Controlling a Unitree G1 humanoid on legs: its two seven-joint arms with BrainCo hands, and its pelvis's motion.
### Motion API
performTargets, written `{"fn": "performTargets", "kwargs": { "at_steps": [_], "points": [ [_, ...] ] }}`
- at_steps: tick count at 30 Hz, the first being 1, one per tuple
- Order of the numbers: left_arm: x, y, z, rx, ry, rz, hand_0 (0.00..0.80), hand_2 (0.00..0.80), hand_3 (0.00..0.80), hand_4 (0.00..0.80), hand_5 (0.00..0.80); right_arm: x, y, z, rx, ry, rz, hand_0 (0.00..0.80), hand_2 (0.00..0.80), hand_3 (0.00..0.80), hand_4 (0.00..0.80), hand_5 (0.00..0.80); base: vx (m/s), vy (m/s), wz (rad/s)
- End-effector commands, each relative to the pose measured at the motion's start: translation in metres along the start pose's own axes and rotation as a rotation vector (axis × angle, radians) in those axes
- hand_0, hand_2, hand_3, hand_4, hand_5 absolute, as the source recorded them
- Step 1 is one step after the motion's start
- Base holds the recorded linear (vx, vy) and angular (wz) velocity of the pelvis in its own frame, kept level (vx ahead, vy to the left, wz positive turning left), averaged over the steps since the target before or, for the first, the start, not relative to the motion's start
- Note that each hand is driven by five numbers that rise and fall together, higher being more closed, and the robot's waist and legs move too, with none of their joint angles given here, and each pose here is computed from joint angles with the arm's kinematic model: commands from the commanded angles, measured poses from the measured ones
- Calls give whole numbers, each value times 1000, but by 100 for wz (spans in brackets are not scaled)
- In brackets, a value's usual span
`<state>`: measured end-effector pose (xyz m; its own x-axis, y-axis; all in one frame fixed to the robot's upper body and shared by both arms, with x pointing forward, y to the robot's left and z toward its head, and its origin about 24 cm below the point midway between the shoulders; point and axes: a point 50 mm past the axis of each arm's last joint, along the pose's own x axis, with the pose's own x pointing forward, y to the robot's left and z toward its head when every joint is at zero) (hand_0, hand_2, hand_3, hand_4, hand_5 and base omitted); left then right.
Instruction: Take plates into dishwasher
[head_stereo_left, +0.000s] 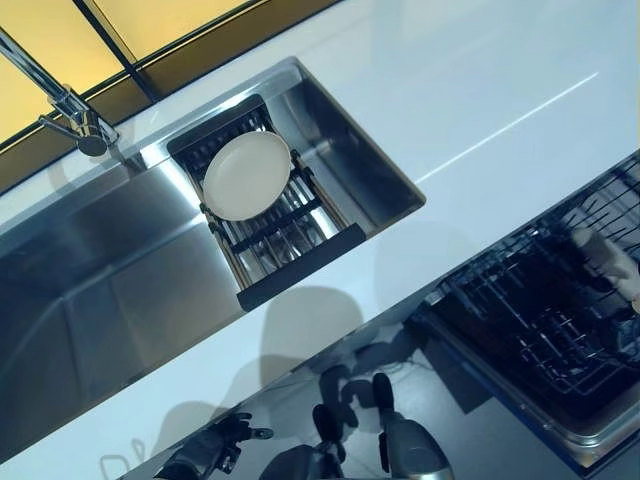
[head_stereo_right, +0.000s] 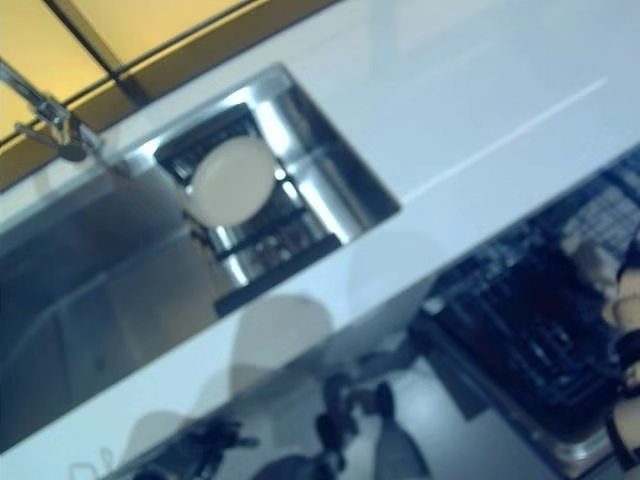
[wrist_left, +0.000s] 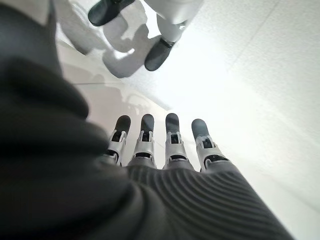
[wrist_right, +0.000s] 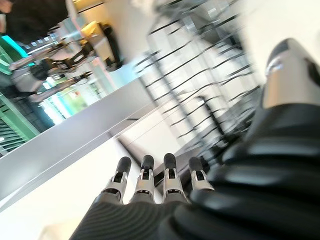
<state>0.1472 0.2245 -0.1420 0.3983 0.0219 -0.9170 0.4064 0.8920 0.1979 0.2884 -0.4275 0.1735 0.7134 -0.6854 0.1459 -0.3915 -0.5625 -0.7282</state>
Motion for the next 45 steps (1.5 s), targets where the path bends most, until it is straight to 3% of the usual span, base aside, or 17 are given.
{"fn": "performTargets", "kwargs": {
  "at_steps": [1,16,19,26,32,36,45],
  "points": [
    [-3,25,-9,65,56,77,0,0,0,0,0,2,0,-20,-12,71,-25,0,0,0,0,0,61,47,-1],
    [-6,30,-28,18,144,87,0,0,0,0,0,12,-51,-104,62,261,-132,0,0,0,0,0,59,49,-4],
    [-6,32,-28,5,155,96,0,0,0,0,0,13,-75,-128,131,296,-213,0,0,0,0,0,46,15,-2],
    [-5,27,-30,-48,164,109,0,0,0,0,0,7,-149,-135,245,201,-469,0,0,0,0,0,37,22,2],
    [-5,20,-37,-89,180,112,0,0,0,0,0,-11,-216,-117,335,17,-659,0,0,0,0,0,46,22,17],
    [-5,14,-41,-128,183,116,0,0,0,0,0,-42,-266,-80,362,-201,-815,0,0,0,0,0,36,29,21],
    [-4,14,-33,-183,138,149,0,0,0,0,0,-98,-293,-9,401,-579,-962,0,0,0,0,0,-26,18,28]
  ]
}}
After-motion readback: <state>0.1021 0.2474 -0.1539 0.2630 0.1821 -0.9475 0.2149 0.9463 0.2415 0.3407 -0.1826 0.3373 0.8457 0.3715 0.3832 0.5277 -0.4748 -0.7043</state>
